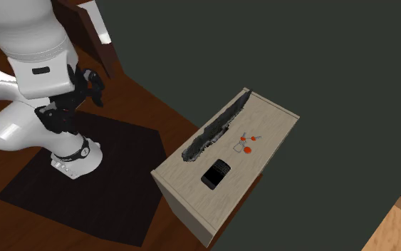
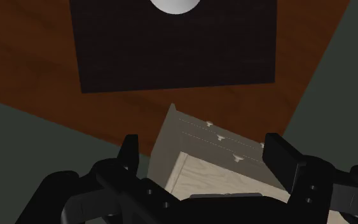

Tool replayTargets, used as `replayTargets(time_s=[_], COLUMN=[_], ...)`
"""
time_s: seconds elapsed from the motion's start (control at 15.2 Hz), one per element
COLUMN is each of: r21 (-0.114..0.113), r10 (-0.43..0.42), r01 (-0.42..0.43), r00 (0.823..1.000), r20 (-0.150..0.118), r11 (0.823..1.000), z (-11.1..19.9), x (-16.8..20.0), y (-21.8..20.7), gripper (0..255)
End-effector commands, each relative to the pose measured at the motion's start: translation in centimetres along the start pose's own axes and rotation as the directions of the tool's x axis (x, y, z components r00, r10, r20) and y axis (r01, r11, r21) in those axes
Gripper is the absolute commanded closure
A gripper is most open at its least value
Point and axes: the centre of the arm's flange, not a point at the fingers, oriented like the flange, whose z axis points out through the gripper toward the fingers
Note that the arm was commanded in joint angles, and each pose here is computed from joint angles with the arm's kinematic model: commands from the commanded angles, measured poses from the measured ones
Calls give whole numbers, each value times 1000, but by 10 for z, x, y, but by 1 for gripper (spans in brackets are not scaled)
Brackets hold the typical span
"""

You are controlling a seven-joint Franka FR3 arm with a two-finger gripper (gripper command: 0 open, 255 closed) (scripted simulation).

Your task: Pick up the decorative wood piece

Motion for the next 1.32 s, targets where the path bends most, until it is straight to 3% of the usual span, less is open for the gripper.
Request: replayTargets(time_s=[0.0, 0.26, 0.59, 0.92, 1.25], r21=[0, 5, 11, 16, 19], r10=[0, -129, -286, -436, -575], r01=[0, 129, 286, 436, 575], r00=[1000, 992, 958, 900, 818], r20=[0, -4, -11, -18, -26], r11=[1000, 992, 958, 900, 818], z=[0, 10, 21, 33, 43], x=[0, 50, 111, 167, 218], y=[0, -10, -30, -61, -100], gripper=[0, 0, 0, 0, 0])
